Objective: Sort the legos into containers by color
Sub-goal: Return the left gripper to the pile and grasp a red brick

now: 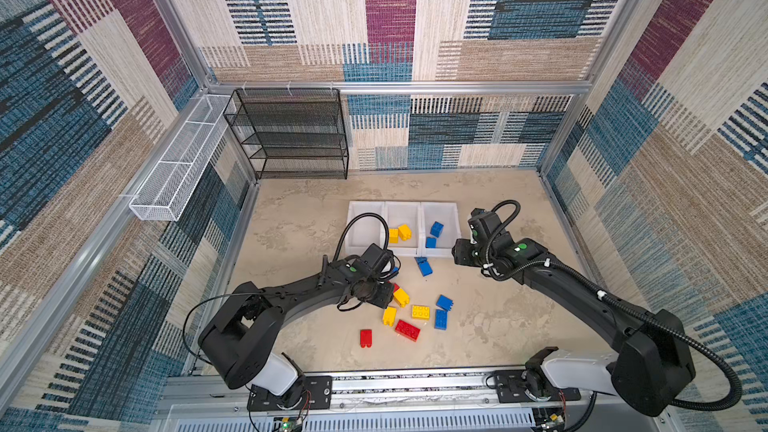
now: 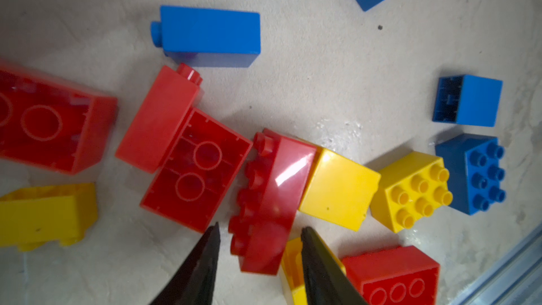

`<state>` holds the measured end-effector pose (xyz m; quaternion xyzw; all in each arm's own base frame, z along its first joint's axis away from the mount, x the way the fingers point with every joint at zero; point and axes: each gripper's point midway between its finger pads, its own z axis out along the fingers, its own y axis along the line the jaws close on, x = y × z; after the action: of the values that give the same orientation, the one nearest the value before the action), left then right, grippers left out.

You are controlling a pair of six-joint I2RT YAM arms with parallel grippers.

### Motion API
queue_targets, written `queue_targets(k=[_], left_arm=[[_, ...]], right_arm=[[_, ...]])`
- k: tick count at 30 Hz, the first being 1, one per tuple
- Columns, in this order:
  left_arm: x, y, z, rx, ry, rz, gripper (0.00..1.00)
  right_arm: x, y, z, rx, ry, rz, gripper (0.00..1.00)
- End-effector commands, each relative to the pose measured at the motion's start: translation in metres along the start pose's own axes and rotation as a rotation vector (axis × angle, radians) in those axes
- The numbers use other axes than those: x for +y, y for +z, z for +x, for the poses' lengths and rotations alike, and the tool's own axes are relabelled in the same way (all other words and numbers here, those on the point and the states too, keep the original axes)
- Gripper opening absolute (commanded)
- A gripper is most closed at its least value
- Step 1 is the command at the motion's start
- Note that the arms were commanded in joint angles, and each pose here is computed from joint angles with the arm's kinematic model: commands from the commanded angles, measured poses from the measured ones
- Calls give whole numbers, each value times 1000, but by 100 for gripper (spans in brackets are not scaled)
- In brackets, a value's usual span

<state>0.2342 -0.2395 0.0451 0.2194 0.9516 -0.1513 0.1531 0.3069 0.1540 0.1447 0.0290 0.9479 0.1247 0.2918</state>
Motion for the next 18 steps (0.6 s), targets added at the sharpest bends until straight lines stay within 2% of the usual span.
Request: queue_targets(k=[1,18], left_arm=[[-3,4,-3,-12,7,18,44],[-6,16,-4,12,25,25,27]], right_arm=[[2,0,-5,-23,16,-11,56],[-1,-3,-2,-25,31,-5,54]])
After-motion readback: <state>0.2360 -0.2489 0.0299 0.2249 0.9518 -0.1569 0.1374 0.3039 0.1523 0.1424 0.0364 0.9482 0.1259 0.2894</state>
